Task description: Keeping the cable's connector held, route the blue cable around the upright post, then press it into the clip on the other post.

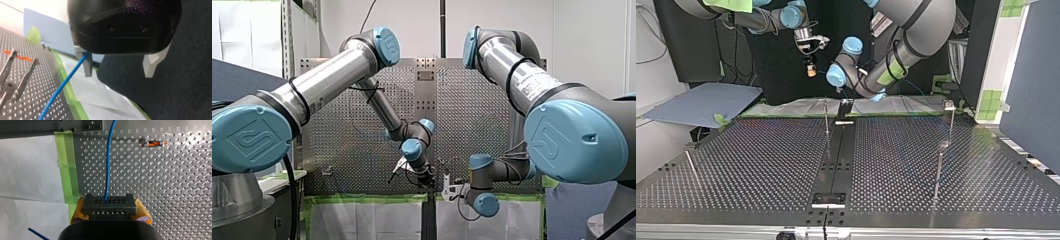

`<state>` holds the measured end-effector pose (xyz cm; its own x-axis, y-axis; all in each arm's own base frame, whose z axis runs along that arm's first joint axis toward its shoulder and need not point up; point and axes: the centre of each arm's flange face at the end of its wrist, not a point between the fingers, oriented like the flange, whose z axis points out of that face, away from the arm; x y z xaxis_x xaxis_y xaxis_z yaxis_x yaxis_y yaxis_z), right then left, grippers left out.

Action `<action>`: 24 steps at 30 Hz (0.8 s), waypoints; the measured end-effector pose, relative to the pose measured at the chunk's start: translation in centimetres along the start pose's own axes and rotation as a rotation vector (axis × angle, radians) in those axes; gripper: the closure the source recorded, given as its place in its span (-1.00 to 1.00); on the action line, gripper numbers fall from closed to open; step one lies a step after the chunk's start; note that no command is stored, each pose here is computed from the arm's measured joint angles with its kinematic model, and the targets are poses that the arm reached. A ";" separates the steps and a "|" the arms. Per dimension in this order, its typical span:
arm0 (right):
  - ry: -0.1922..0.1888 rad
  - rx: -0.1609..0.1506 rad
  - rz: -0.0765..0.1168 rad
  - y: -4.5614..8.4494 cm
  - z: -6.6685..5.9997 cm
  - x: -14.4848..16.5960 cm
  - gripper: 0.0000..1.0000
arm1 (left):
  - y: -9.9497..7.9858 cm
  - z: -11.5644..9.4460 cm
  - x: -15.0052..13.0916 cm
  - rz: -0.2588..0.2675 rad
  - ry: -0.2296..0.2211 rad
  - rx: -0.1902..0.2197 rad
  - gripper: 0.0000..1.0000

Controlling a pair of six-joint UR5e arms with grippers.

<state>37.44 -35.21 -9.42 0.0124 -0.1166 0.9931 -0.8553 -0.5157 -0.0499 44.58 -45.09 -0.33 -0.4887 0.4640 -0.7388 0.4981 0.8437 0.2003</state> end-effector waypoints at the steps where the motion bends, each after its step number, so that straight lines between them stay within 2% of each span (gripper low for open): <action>1: 0.001 0.001 0.000 0.0 0.0 0.0 1.00 | -0.2 0.0 0.0 -0.005 -0.002 0.007 -1.00; 6: 0.002 0.004 0.000 -0.1 0.0 0.0 1.00 | -0.5 0.3 -0.3 -0.050 -0.028 0.036 -1.00; 12: 0.003 0.005 0.000 -0.1 0.0 0.0 1.00 | 0.1 0.6 -0.5 -0.088 -0.038 0.006 -1.00; 24: 0.002 0.007 0.000 -0.2 0.0 -0.1 1.00 | 1.3 0.5 -0.4 -0.016 -0.023 -0.094 -1.00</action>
<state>37.61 -35.06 -9.46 0.0119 -0.1149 0.9933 -0.8514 -0.5220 -0.0502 45.76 -44.32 -0.15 -0.4791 0.4451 -0.7565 0.4202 0.8730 0.2475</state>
